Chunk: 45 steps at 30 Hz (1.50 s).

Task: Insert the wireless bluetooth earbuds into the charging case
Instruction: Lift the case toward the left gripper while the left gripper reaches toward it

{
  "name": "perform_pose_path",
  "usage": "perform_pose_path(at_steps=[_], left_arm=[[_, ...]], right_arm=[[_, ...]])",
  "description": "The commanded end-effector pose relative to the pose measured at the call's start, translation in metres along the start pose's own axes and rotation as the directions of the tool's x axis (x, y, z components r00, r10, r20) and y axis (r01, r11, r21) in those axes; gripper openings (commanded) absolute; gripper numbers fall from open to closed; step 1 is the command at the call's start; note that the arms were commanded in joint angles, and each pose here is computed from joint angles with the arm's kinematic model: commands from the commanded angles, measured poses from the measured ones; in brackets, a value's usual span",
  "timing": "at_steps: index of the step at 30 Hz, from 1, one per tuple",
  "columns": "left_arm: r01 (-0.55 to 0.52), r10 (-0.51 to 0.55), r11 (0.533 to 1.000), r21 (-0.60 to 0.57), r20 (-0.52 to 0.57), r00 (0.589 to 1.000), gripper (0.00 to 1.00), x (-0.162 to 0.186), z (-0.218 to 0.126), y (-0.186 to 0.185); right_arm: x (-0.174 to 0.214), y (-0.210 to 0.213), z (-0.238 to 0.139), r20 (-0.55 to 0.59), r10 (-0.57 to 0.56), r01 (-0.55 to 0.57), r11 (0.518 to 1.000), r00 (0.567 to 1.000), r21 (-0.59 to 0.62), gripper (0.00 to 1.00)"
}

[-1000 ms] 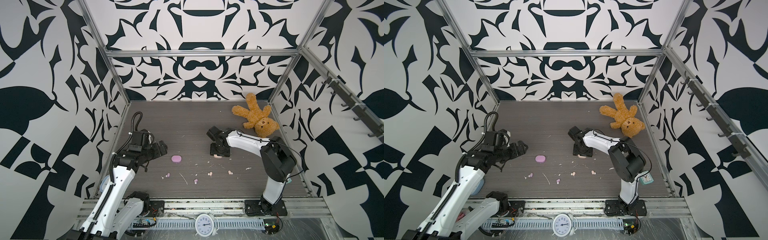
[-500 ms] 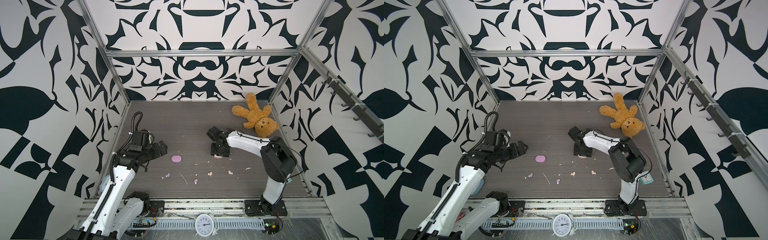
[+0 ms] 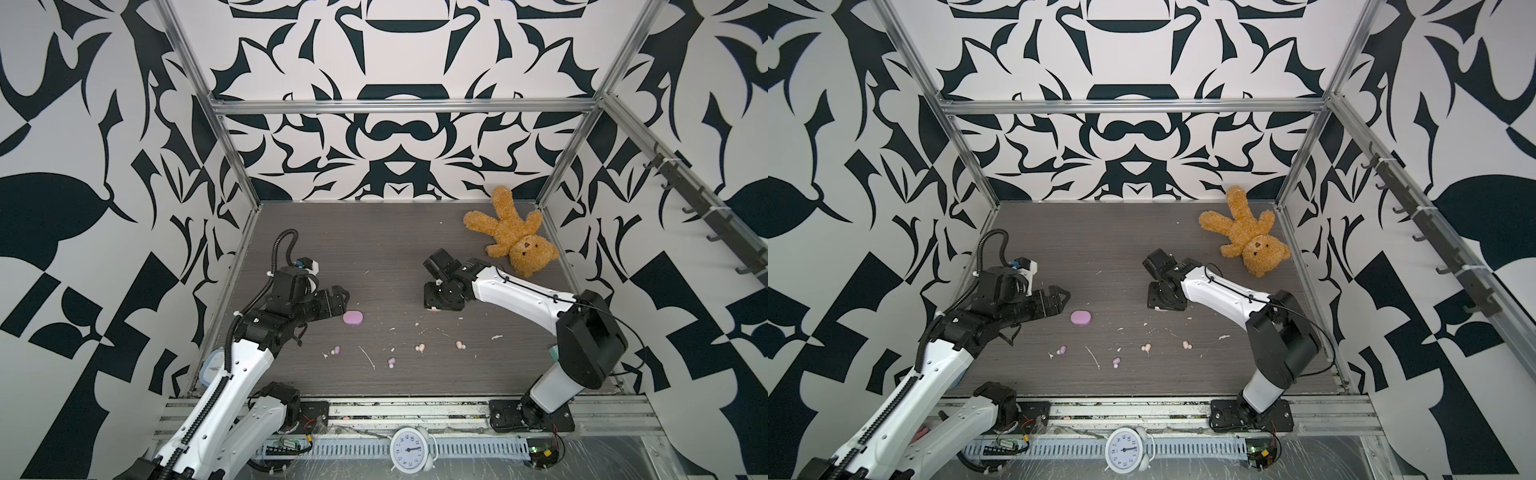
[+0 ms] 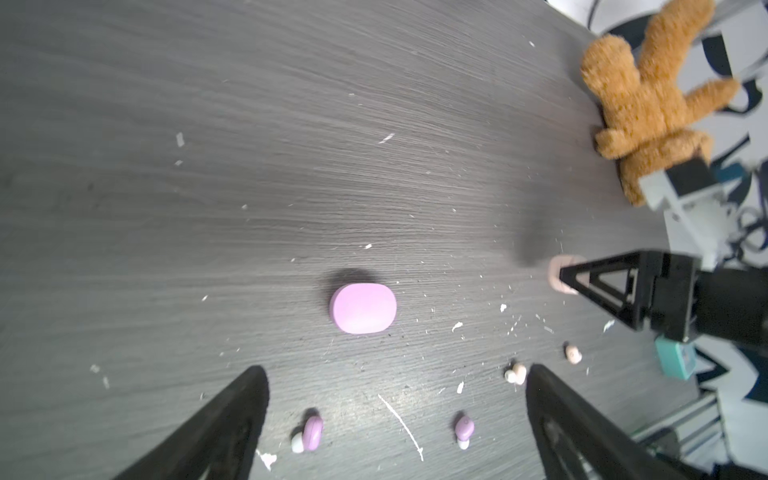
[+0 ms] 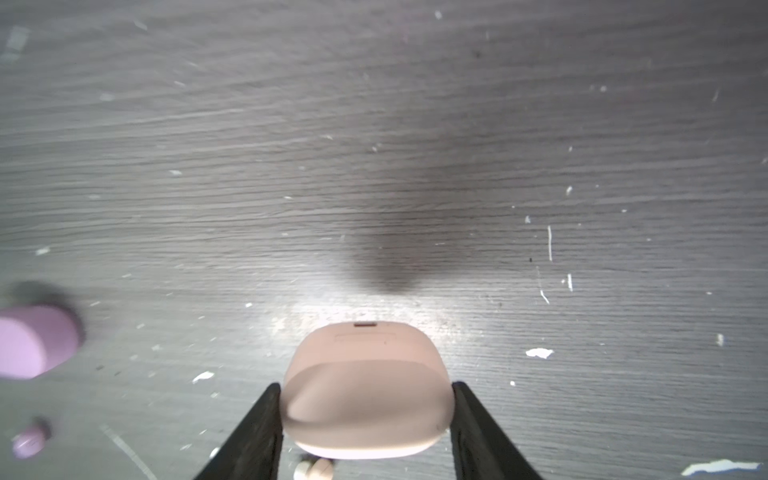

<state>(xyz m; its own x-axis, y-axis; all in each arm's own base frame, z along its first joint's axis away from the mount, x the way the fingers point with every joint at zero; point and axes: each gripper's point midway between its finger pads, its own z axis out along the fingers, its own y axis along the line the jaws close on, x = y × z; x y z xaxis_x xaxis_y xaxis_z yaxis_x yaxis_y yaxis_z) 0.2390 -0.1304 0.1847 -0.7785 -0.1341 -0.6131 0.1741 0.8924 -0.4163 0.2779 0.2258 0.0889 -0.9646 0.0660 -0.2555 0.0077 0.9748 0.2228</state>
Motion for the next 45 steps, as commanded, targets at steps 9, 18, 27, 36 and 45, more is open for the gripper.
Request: perform_pose_path(at_steps=[9,18,27,36,45], left_arm=[[-0.614,0.577,0.786,0.076,0.270,0.771,0.99,-0.034,0.000,-0.071],[-0.875,0.823,0.470,0.114,0.302,0.482,0.99,0.008,0.028,-0.108],[-0.917,0.845,0.392,0.077,0.363,0.392,0.99,0.012,0.040,-0.123],[-0.925,0.840,0.333,0.185,0.388,0.380,0.98,0.042,0.039,-0.134],[-0.930,0.834,0.287,0.229,0.418,0.361,0.92,0.055,0.033,-0.143]], right_arm=[[0.003,0.046,-0.083,0.143,-0.133,0.174,0.927,0.981,-0.332,0.00],[0.016,0.070,-0.119,0.167,-0.187,0.246,0.839,0.968,-0.485,0.00],[0.038,0.106,-0.129,0.202,-0.287,0.351,0.739,0.936,-0.575,0.00],[0.049,0.122,-0.128,0.228,-0.331,0.400,0.698,0.916,-0.594,0.00],[0.048,0.124,-0.121,0.229,-0.325,0.397,0.702,0.917,-0.591,0.00]])
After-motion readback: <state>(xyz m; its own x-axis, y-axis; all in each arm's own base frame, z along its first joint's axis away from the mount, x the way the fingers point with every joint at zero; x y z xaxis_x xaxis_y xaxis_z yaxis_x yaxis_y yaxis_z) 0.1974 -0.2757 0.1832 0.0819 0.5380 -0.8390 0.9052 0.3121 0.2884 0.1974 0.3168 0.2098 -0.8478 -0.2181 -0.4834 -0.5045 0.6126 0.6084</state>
